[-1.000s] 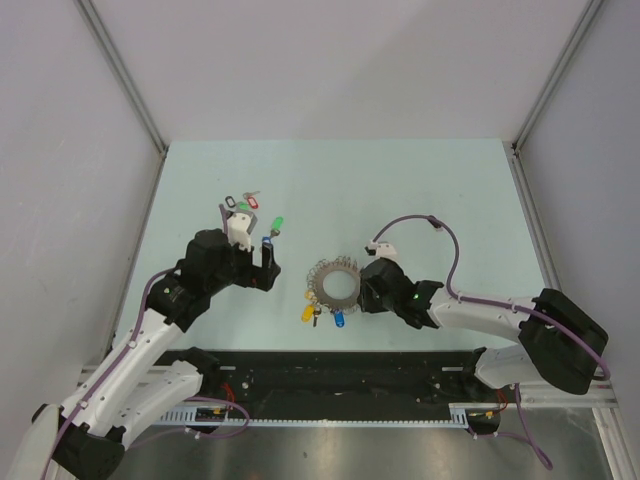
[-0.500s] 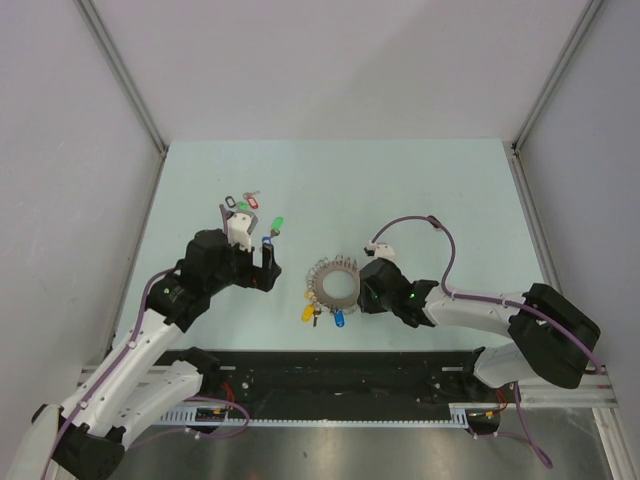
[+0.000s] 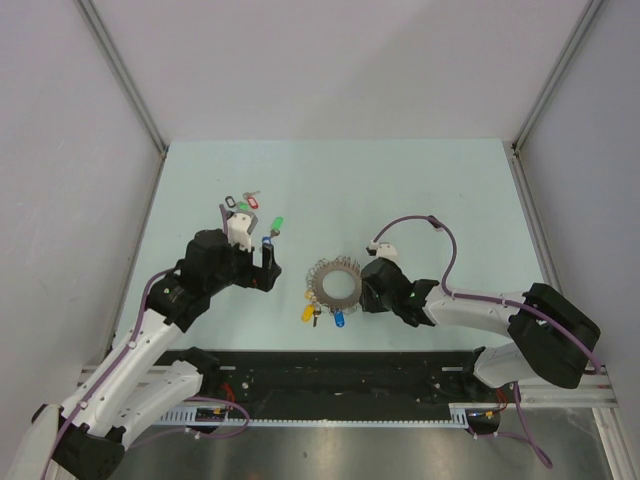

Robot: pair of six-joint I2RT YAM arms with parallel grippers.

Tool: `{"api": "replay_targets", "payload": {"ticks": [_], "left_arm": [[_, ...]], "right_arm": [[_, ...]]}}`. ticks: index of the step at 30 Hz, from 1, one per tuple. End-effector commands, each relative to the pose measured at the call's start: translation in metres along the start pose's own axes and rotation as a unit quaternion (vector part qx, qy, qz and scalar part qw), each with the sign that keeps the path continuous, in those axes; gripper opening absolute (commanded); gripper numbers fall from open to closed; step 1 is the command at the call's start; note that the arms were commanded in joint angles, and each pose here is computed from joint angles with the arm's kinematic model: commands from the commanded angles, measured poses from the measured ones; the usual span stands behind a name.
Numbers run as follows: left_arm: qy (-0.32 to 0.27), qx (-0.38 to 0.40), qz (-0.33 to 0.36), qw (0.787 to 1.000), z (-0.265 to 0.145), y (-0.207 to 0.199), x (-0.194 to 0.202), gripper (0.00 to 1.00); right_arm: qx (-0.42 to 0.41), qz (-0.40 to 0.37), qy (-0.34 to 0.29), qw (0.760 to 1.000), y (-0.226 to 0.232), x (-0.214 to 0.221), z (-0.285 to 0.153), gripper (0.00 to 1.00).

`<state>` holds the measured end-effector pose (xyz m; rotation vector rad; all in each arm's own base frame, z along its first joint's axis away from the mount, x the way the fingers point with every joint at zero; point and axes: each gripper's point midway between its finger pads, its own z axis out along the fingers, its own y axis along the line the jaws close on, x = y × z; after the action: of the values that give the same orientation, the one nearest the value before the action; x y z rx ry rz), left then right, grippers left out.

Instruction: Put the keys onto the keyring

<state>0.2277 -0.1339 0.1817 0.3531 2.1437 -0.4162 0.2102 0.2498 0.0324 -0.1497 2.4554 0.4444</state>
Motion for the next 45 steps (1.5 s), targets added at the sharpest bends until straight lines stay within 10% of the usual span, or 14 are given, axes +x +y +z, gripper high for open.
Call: {"api": "replay_targets", "payload": {"ticks": [1, 45], "left_arm": [[-0.016, 0.008, 0.009, 1.0, -0.003, -0.002, -0.007, 1.0], [-0.028, 0.016, 0.01, 0.999, -0.007, -0.004, -0.011, 1.0]], "right_arm": [[0.001, -0.001, -0.014, 1.0, -0.001, -0.007, -0.001, 0.29], [0.039, -0.085, -0.009, 0.996, 0.026, -0.005, 0.005, 0.26]]}}
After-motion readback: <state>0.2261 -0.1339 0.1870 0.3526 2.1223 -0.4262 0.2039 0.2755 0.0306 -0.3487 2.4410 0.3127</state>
